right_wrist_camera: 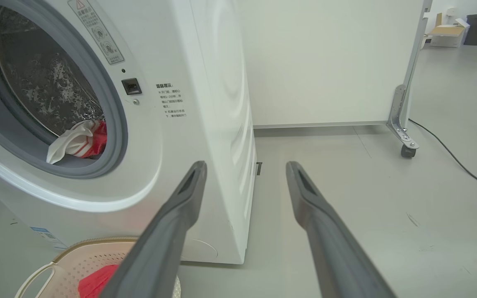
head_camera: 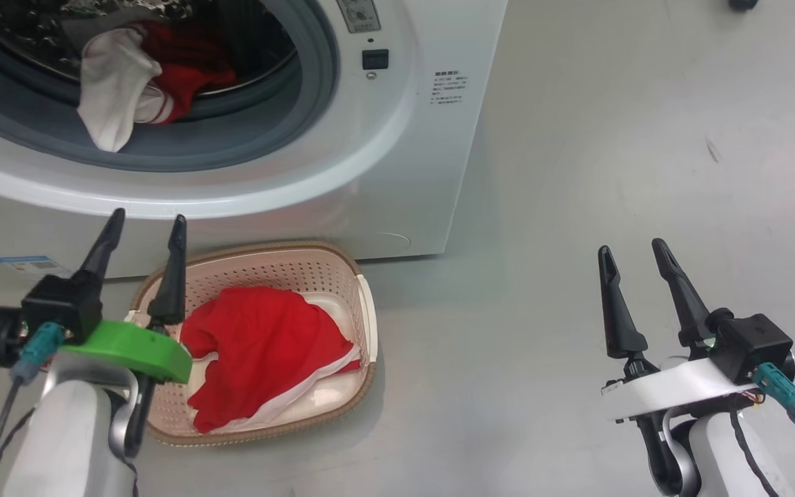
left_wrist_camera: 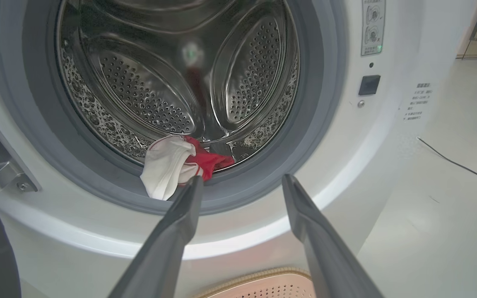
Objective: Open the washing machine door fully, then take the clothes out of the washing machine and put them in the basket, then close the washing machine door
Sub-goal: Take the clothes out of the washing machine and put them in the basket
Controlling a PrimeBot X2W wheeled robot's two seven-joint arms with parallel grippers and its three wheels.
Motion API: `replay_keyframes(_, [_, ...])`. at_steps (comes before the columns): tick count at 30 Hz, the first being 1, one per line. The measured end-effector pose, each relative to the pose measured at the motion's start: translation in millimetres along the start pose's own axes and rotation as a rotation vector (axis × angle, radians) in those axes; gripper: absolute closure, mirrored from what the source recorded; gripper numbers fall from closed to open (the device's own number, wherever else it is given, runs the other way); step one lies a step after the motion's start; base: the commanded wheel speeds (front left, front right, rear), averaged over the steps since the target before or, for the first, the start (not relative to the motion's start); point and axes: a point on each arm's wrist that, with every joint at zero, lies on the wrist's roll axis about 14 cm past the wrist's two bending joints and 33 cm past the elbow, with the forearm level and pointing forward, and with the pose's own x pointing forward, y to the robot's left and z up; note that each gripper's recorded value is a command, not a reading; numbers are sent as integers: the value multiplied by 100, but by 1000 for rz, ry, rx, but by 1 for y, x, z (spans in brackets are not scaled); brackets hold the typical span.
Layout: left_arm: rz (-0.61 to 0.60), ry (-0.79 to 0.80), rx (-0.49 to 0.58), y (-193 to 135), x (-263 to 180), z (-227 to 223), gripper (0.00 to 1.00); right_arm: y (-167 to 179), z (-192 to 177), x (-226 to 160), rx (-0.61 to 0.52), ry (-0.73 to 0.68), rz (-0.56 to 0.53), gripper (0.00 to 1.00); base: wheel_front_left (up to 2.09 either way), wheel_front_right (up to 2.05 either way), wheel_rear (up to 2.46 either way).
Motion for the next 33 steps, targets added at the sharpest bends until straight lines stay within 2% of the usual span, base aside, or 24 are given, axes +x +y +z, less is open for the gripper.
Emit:
replay_keyframes(4, [17,49,-10,9,28,-11,0,-13,-3,2,-4,10,-37,0,0,0,0])
replay_keyframes(6, [53,91,-61,17,46,-21,0,-23,-6,1,-8,18,-66,0,0,0,0])
replay_keyframes(13, [80,165,-46,28,90,-34,0,-41,-10,-1,-13,32,-121,0,0,0,0])
replay_keyframes(20, [87,257,8,36,133,-51,0,-61,-14,-6,-15,50,-186,0,0,0,0])
replay_keyframes(26, [158,360,68,61,147,-76,0,-74,-17,-10,-7,60,-233,0,0,0,0])
replay_keyframes(33, [158,421,99,60,170,-92,0,-89,-22,-14,-15,80,-278,0,0,0,0])
